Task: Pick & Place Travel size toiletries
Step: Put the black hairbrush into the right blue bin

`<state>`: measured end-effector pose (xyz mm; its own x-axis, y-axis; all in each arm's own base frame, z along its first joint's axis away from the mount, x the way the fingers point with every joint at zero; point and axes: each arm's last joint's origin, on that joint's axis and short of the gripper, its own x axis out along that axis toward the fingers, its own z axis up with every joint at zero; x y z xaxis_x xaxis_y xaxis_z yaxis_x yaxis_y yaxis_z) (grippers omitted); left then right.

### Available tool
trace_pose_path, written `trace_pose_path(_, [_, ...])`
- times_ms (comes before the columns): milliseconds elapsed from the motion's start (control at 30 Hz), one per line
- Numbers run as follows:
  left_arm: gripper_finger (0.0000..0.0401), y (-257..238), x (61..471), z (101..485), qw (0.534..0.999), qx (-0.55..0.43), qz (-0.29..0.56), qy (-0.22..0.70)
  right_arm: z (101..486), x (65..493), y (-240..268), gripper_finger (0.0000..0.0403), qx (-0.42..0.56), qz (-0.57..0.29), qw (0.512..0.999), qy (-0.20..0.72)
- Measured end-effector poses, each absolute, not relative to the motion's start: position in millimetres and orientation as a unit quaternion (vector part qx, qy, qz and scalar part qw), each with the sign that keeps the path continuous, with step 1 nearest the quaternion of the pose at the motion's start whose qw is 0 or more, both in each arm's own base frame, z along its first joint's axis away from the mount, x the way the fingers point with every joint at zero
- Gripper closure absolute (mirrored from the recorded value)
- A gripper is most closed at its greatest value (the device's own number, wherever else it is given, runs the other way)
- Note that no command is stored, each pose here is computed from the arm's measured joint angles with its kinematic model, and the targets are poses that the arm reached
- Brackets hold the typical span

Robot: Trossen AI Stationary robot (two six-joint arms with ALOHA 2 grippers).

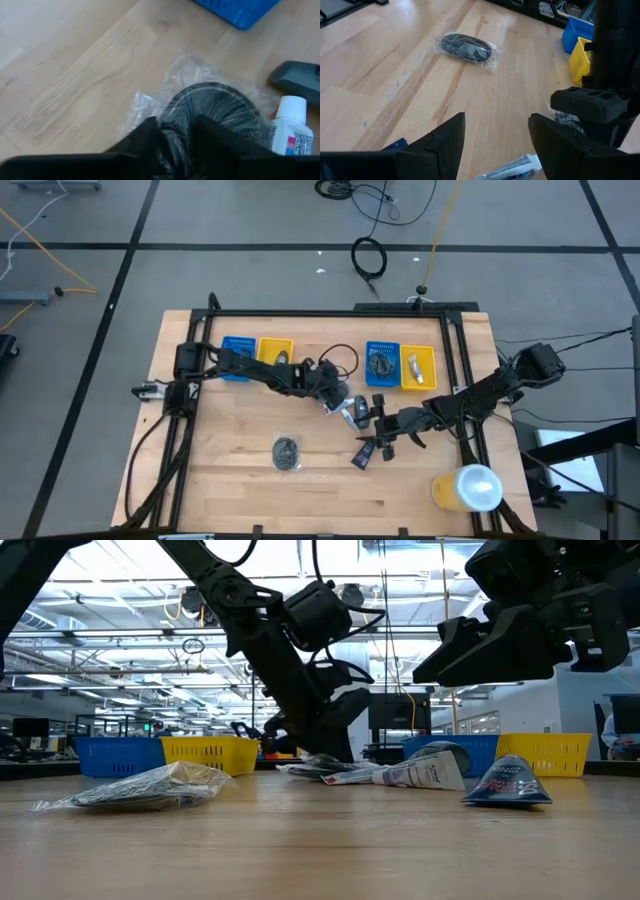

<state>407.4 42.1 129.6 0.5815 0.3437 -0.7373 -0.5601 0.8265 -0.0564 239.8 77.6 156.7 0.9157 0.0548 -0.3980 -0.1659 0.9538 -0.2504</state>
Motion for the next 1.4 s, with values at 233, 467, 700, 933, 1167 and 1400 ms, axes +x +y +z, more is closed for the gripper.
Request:
trace_pose_path(233, [0.0393,34.2,408.8,134.7,0.888,-0.124,0.232,0.376,156.7,239.8,77.4,0.0192,-0.145,0.055,0.968,0.197])
trace_pose_path(467, [0.0392,16.8,406.7,155.0,0.902,-0.086,0.221,0.36,158.9,237.6,71.7,0.0192,-0.158,-0.029,0.965,0.205])
trace_pose_path(700, [0.0391,-16.8,403.3,176.1,0.917,-0.016,0.229,0.327,181.1,219.6,57.7,0.0181,-0.066,-0.138,0.968,0.2])
trace_pose_path(933, [0.0393,-47.7,407.4,188.8,0.938,0.048,0.213,0.269,189.6,205.6,50.6,0.0144,-0.004,-0.118,0.968,0.223])
trace_pose_path(1167, [0.0394,-61.6,409.3,195.9,0.946,0.077,0.21,0.234,178.1,215.8,44.2,0.0132,0.025,-0.118,0.963,0.241])
trace_pose_path(1400, [0.0399,-69.8,409.0,197.9,0.95,0.094,0.196,0.226,172.7,230.9,43.2,0.0159,0.011,-0.102,0.972,0.212])
